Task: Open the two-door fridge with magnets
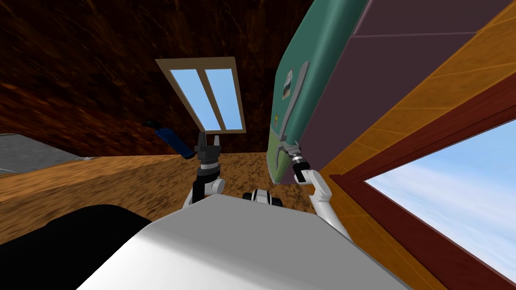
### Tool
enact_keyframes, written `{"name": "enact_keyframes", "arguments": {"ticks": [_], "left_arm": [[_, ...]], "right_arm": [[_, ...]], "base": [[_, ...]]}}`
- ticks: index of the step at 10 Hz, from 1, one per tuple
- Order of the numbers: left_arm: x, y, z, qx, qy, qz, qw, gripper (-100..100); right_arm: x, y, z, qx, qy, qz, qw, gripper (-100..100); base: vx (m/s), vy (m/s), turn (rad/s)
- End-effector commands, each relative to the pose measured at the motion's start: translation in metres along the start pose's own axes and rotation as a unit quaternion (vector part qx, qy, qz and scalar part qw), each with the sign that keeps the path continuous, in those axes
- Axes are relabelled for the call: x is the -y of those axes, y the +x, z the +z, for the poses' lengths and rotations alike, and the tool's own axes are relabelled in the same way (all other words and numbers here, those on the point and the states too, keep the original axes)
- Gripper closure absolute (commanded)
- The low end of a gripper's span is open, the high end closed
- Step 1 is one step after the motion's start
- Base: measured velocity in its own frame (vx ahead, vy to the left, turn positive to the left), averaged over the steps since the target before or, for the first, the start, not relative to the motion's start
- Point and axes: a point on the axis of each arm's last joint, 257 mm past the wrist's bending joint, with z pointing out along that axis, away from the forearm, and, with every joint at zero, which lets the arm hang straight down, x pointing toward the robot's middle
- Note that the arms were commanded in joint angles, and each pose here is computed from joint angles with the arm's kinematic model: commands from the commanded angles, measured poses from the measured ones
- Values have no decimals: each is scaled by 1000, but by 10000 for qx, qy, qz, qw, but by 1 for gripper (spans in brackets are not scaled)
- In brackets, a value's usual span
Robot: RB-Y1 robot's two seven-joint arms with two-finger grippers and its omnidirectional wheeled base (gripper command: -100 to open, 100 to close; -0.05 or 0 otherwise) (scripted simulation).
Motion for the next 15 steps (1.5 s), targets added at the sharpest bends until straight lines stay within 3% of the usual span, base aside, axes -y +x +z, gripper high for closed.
{"name": "enact_keyframes", "arguments": {"ticks": [1,3,6,11,15], "left_arm": [[0,0,0,0,0,0,10000,0],[0,0,0,0,0,0,10000,0],[0,0,0,0,0,0,10000,0],[0,0,0,0,0,0,10000,0],[0,0,0,0,0,0,10000,0]], "right_arm": [[-2,15,13,-156,-37,-859,9962,-100],[-1,21,18,-219,-57,-1300,9913,-100],[3,38,34,-376,-118,-2328,9717,-100],[18,57,55,-544,-194,-3802,9231,-100],[31,64,66,-612,-210,-4586,8863,-100]], "base": [[-12,9,86],[-4,2,57],[5,-10,98],[10,-19,86],[-2,-6,59]]}}
